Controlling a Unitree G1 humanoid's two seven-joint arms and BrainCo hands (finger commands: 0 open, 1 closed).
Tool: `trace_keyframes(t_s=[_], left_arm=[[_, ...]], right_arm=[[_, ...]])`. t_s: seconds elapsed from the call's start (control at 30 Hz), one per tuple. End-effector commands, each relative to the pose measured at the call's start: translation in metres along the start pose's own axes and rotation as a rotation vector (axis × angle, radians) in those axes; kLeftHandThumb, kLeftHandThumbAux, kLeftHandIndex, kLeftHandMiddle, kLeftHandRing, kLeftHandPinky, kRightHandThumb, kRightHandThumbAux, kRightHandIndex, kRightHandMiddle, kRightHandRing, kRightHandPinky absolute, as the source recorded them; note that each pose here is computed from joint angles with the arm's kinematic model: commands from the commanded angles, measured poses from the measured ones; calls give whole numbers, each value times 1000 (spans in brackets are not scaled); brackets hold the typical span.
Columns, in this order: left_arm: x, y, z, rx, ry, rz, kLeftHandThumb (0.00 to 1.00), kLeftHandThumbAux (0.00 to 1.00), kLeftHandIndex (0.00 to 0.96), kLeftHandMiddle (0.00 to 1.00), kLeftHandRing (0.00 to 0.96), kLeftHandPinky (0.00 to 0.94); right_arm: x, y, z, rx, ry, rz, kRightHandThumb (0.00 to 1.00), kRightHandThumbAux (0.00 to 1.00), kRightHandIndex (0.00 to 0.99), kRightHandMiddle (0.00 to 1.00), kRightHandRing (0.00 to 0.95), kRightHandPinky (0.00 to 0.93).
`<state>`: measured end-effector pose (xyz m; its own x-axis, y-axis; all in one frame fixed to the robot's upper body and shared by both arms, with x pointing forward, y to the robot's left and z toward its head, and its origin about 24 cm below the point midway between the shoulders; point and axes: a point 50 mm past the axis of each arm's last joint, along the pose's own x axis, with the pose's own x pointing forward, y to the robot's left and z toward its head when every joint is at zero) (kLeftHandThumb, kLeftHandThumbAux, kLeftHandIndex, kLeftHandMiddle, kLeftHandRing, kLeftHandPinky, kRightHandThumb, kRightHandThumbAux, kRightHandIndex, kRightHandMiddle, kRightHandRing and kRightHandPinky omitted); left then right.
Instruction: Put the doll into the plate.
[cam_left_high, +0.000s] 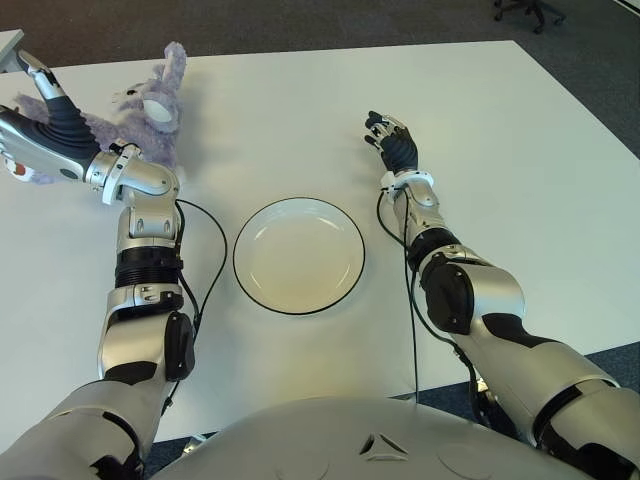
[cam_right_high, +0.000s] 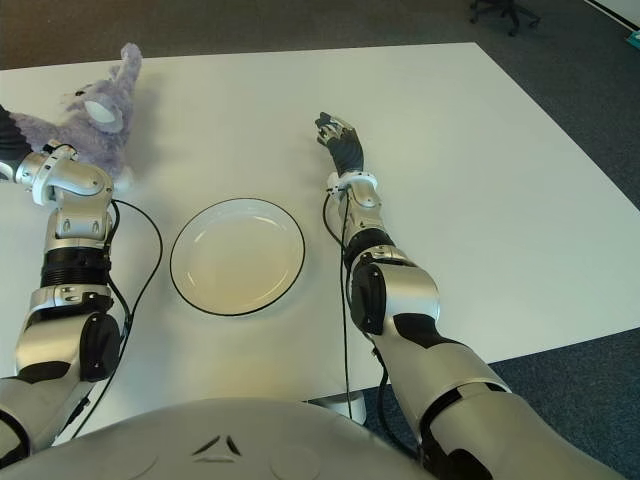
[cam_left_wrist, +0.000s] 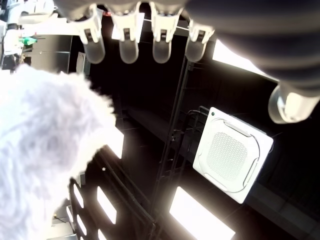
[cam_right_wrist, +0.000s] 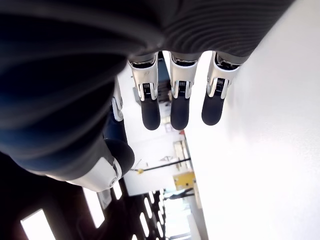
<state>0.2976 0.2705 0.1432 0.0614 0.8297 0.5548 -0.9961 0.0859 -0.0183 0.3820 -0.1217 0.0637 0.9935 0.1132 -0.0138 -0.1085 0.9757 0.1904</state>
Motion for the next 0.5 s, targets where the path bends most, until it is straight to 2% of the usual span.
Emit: trace_keyframes(t_s=[0.03, 0.2, 0.4, 0.5], left_arm=[[-7, -4, 5, 29, 26, -46, 254, 315, 0, 4, 19, 36], [-6, -5, 5, 56, 23, -60, 237, 309, 0, 13, 34, 15], [-5, -6, 5, 55, 34, -68, 221, 303, 0, 0, 0, 0], [-5, -7, 4, 57, 51, -76, 207, 299, 0, 0, 7, 45]], right_arm=[[-8, -1, -22, 23, 104, -26, 696, 724, 402, 155, 124, 149], [-8, -1, -22, 18, 98, -24, 696, 724, 401, 156, 126, 152], [-8, 0, -21, 29, 85, -14, 696, 723, 401, 151, 121, 140], [-9, -1, -21, 32, 76, -6, 697, 721, 402, 160, 129, 145]])
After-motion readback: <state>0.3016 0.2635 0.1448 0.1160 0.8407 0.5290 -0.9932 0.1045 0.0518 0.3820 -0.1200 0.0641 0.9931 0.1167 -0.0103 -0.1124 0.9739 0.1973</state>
